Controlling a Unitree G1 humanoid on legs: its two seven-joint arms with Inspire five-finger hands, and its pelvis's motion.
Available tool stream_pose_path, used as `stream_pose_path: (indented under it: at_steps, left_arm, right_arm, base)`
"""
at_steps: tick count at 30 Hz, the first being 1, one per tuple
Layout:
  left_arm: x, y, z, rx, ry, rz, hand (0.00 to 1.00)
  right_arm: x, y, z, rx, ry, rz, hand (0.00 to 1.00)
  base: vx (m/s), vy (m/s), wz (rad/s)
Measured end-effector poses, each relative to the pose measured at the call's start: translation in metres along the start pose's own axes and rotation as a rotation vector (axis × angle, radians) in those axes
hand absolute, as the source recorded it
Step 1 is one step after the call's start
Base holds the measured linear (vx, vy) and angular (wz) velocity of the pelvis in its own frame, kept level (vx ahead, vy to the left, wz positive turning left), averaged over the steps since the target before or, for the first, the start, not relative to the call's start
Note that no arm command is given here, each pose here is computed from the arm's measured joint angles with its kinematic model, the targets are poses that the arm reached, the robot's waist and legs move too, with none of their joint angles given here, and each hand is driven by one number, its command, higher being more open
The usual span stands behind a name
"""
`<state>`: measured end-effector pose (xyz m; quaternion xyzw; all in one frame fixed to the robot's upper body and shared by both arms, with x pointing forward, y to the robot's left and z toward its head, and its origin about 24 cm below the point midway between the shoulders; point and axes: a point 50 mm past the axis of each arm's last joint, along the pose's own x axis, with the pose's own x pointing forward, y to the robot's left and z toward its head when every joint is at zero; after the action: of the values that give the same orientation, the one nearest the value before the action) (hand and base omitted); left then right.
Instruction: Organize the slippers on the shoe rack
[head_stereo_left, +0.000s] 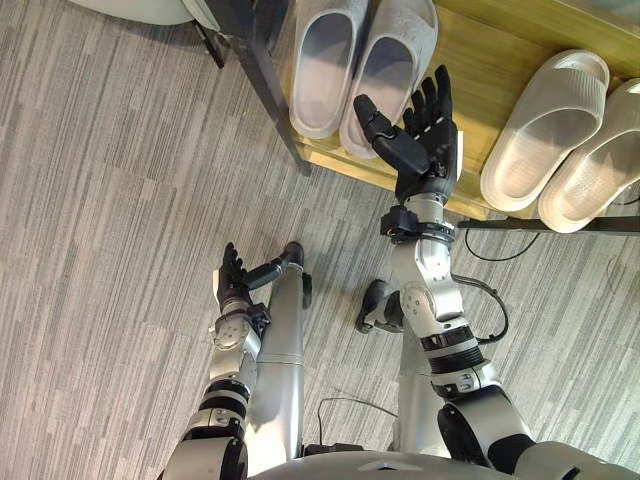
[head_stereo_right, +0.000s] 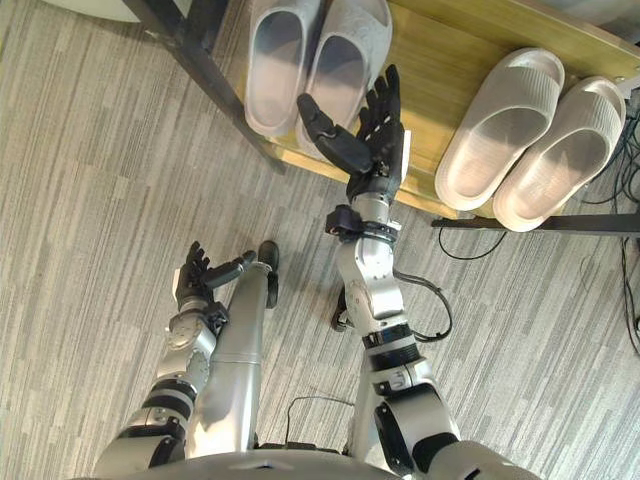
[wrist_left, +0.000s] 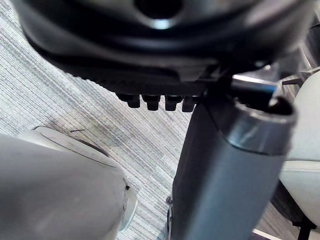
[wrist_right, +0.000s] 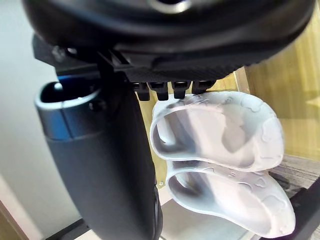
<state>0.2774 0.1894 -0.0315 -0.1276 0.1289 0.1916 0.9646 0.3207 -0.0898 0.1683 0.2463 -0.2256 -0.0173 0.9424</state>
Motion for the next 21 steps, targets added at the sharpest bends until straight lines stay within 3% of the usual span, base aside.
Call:
stream_pose_path:
  at_steps: [12,21]
  left_arm:
    - [0.000,-0.004,0.000,-0.018,0.000,-0.002,1.00]
    - [-0.012,0.012,-0.021,0.007,0.072,0.035,1.00]
  right_arm:
    - [0.006,-0.008,0.007,-0.103,-0.032,-0.028,1.00]
    - [-0.052,-0.035,0.006,-0.384,-0.042,-0.056,1.00]
  base:
    - [0.00,0.000,0.01]
    - [0.03,0.012,-0.05]
